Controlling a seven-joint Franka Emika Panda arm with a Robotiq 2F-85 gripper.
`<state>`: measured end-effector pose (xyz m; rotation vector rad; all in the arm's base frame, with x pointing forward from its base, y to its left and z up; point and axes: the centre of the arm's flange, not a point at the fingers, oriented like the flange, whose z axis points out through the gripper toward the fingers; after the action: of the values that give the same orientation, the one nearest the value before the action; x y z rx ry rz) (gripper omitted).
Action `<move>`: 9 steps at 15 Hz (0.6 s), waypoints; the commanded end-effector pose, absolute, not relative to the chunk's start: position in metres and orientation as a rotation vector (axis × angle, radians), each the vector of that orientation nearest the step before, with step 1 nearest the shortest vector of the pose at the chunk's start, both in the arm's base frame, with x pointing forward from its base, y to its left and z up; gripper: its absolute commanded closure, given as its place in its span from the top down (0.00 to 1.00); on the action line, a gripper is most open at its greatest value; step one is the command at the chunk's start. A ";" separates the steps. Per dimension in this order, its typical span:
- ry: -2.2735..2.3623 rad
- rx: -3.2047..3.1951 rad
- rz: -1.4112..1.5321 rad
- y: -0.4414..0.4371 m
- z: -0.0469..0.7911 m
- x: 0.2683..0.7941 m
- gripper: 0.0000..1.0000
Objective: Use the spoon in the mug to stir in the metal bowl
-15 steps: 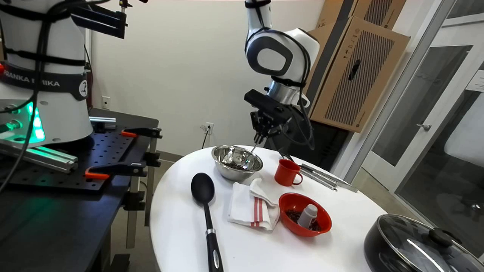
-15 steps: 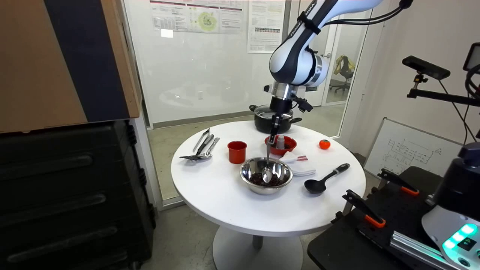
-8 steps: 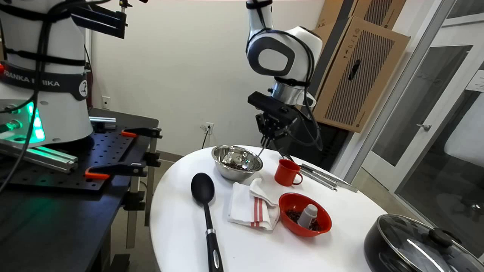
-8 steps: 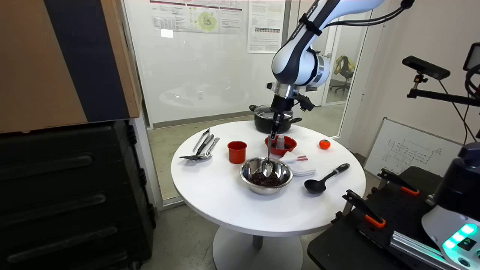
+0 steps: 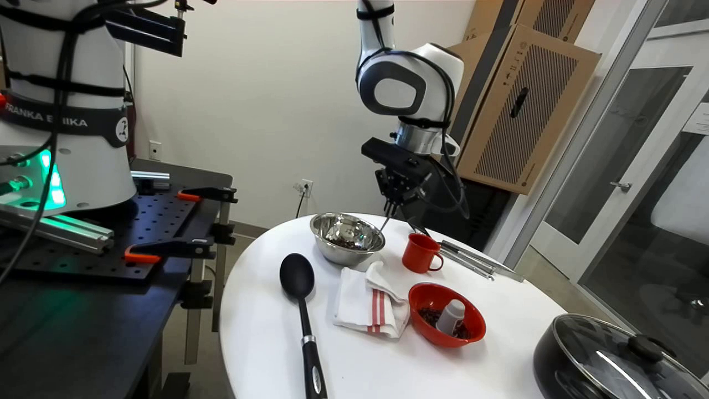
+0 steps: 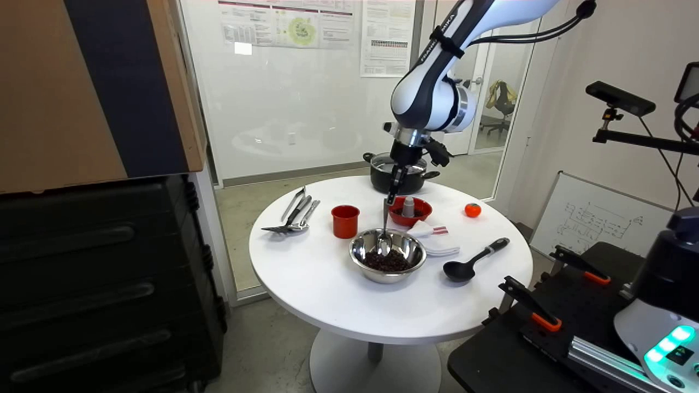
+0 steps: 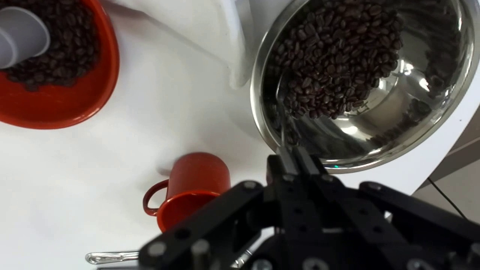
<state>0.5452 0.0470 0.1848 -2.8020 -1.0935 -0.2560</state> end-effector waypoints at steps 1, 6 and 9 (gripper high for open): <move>-1.099 -2.798 -0.257 0.063 0.180 0.546 0.01; -1.102 -2.748 -0.225 0.078 0.179 0.541 0.01; -1.120 -2.717 -0.208 0.087 0.179 0.535 0.01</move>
<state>0.5382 0.0816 0.1769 -2.7453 -1.1249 -0.2272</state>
